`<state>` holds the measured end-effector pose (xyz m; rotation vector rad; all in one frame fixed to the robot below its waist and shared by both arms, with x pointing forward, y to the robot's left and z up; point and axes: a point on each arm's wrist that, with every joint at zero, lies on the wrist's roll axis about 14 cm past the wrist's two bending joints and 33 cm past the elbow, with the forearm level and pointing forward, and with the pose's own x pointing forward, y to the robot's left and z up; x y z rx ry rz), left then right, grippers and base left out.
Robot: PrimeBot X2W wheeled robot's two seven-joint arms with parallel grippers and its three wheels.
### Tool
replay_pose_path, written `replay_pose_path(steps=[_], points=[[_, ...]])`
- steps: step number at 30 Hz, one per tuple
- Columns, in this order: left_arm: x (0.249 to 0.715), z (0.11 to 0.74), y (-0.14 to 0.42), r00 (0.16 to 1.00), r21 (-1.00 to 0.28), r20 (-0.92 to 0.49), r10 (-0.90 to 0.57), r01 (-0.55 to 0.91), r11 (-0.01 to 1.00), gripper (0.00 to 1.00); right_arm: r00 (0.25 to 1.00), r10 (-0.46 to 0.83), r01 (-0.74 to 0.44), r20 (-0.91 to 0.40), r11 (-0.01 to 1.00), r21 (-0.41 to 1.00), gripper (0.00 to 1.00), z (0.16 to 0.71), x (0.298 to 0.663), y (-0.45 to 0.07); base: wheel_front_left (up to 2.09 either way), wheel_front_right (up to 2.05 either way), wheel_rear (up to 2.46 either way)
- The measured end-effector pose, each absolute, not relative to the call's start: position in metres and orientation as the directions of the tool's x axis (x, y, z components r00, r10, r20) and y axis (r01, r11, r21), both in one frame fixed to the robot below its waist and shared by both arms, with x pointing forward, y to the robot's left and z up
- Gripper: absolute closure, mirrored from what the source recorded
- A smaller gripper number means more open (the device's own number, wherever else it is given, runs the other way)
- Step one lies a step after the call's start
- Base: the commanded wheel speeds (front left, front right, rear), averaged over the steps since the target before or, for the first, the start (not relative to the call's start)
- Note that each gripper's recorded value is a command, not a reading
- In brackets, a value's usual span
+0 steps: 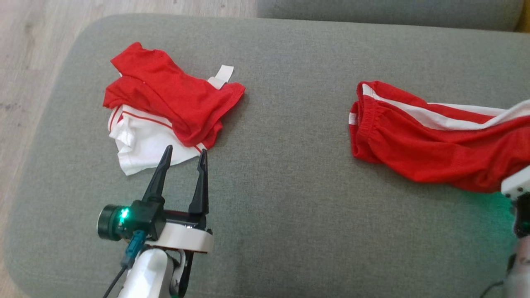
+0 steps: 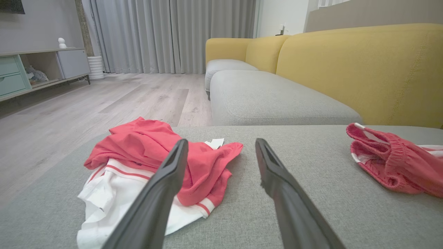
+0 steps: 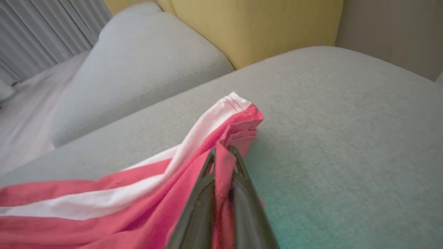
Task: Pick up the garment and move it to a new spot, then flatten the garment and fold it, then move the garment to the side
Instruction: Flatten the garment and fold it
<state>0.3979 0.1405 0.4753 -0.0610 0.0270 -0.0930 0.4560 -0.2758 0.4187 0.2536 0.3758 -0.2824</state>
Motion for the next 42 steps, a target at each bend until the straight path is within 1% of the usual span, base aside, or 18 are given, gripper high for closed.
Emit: replay_pose_path(steps=[4, 6, 13, 20, 26, 30, 33, 35, 36, 39, 40, 41, 42], points=[[0.395, 0.478, 0.142, 0.996, -0.059, -0.019, -0.09, 0.089, 0.994, 0.0, 0.935, -0.17, 0.259, -0.312, 0.927, 0.271, 1.0, 0.443, 0.468, -0.254, 0.0, 0.0, 0.0], [0.393, 0.482, 0.144, 0.996, -0.056, -0.01, -0.083, 0.082, 0.995, 0.0, 0.961, -0.115, 0.197, -0.252, 0.924, 0.329, 1.0, 0.462, 0.477, -0.234, 0.0, 0.0, 0.0], [0.384, 0.485, 0.156, 0.999, -0.052, -0.004, -0.048, 0.047, 0.998, 0.0, 0.987, 0.029, 0.043, -0.155, 0.896, 0.441, 1.0, 0.49, 0.493, -0.179, 0.0, 0.0, 0.0], [0.372, 0.479, 0.172, 1.0, -0.047, -0.023, 0.001, -0.002, 0.999, 0.0, 0.973, 0.201, -0.114, -0.11, 0.842, 0.527, 1.0, 0.497, 0.499, -0.112, 0.0, 0.0, 0.0], [0.364, 0.476, 0.183, 0.999, -0.044, -0.035, 0.036, -0.037, 0.998, 0.0, 0.922, 0.365, -0.235, -0.131, 0.793, 0.562, 1.0, 0.488, 0.488, -0.051, 0.0, 0.0, 0.0], [0.361, 0.474, 0.186, 0.998, -0.043, -0.042, 0.044, -0.046, 0.998, 0.0, 0.877, 0.452, -0.318, -0.161, 0.799, 0.51, 1.0, 0.48, 0.476, -0.022, 0.0, 0.0, 0.0], [0.36, 0.475, 0.186, 0.998, -0.042, -0.042, 0.046, -0.048, 0.998, 0.0, 0.837, 0.502, -0.36, -0.218, 0.804, 0.473, 1.0, 0.465, 0.462, -0.009, 0.0, 0.0, 0.0], [0.36, 0.474, 0.186, 0.998, -0.042, -0.043, 0.045, -0.047, 0.998, 0.0, 0.81, 0.519, -0.379, -0.272, 0.818, 0.433, 1.0, 0.448, 0.451, -0.008, 0.0, 0.0, 0.0], [0.36, 0.474, 0.186, 0.998, -0.042, -0.043, 0.045, -0.047, 0.998, 0.0, 0.81, 0.519, -0.379, -0.272, 0.818, 0.433, 1.0, 0.448, 0.451, -0.008, 0.0, 0.0, 0.0], [0.361, 0.474, 0.185, 0.998, -0.043, -0.042, 0.04, -0.042, 0.998, 0.0, 0.775, 0.527, -0.429, -0.35, 0.844, 0.322, 1.0, 0.425, 0.438, -0.015, 0.0, 0.0, 0.0], [0.361, 0.474, 0.184, 0.998, -0.043, -0.042, 0.038, -0.04, 0.998, 0.0, 0.767, 0.525, -0.442, -0.369, 0.849, 0.289, 0.83, 0.419, 0.436, -0.017, 0.0, 0.0, 0.0], [0.361, 0.474, 0.183, 0.998, -0.043, -0.043, 0.037, -0.039, 0.998, 0.0, 0.765, 0.524, -0.453, -0.375, 0.851, 0.265, 0.08, 0.416, 0.434, -0.019, 0.0, 0.0, 0.0], [0.361, 0.474, 0.183, 0.998, -0.043, -0.043, 0.035, -0.036, 0.998, 0.0, 0.769, 0.523, -0.46, -0.367, 0.852, 0.249, 0.0, 0.415, 0.433, -0.02, 0.0, 0.0, 0.0]])
